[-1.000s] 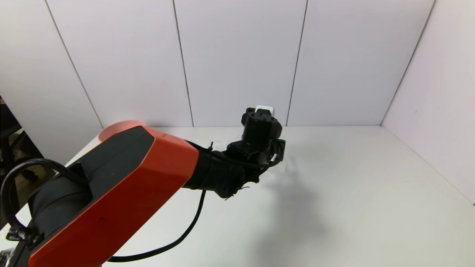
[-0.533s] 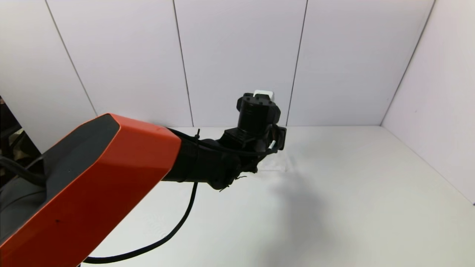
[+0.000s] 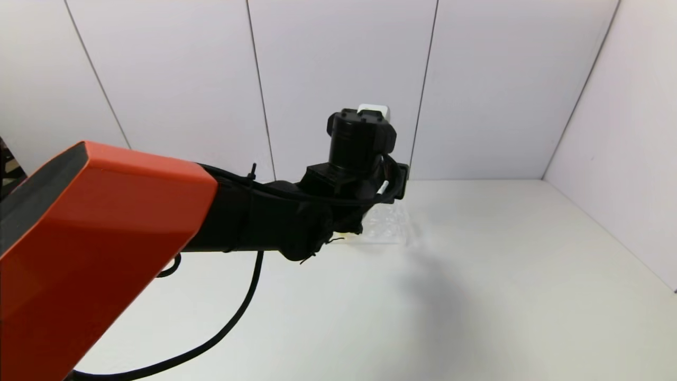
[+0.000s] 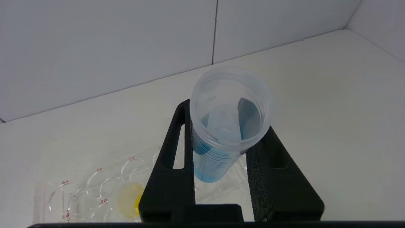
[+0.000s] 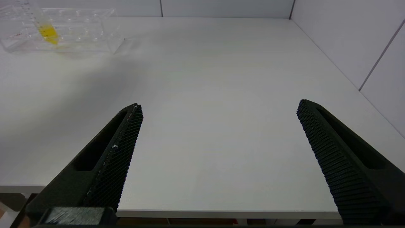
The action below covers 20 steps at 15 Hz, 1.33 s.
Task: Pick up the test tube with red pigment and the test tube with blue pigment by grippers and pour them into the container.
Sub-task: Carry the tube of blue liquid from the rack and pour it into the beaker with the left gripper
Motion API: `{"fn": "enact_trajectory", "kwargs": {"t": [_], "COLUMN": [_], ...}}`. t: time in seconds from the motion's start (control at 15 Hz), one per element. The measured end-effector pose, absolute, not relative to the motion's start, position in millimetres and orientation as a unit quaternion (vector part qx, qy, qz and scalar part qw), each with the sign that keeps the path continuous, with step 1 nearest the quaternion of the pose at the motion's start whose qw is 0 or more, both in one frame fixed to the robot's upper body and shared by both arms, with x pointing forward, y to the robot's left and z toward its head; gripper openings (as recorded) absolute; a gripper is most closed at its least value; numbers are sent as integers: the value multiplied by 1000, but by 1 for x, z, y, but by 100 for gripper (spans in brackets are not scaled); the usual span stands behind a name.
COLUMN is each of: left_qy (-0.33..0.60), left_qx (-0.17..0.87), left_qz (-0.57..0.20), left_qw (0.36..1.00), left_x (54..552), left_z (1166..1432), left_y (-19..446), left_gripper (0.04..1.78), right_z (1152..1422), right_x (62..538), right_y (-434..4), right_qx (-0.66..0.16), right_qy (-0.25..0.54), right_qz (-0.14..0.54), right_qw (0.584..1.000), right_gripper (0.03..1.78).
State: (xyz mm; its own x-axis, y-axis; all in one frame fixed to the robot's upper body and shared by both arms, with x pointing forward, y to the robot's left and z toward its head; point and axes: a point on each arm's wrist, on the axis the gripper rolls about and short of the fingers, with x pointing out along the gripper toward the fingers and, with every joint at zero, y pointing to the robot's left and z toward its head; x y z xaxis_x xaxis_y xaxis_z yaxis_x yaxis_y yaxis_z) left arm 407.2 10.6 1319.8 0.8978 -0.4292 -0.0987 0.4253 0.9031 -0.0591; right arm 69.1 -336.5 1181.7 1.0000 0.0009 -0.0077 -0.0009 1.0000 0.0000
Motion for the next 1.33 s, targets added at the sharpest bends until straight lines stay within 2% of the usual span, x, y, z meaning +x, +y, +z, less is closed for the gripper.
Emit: {"fn": "enact_trajectory", "kwargs": {"t": [0.33, 0.87, 1.33], "left_qy": [43, 5, -3], "left_qx": [-12, -16, -20], "left_qz": [-216, -185, -133], "left_qw": [975, 983, 991], "left_x": [392, 379, 386], "left_z": [1346, 1389, 1401], "left_y": [27, 79, 131], "left_gripper": [48, 48, 48], "right_z": [1182, 1182, 1182], "right_x": [69, 69, 69], "right_y": [-337, -337, -337], "right_qx": [0, 0, 0], "right_qy": [4, 4, 4], "right_qz": [1, 0, 1], "right_qw": [1000, 1000, 1000], "right_gripper": [177, 177, 177]}}
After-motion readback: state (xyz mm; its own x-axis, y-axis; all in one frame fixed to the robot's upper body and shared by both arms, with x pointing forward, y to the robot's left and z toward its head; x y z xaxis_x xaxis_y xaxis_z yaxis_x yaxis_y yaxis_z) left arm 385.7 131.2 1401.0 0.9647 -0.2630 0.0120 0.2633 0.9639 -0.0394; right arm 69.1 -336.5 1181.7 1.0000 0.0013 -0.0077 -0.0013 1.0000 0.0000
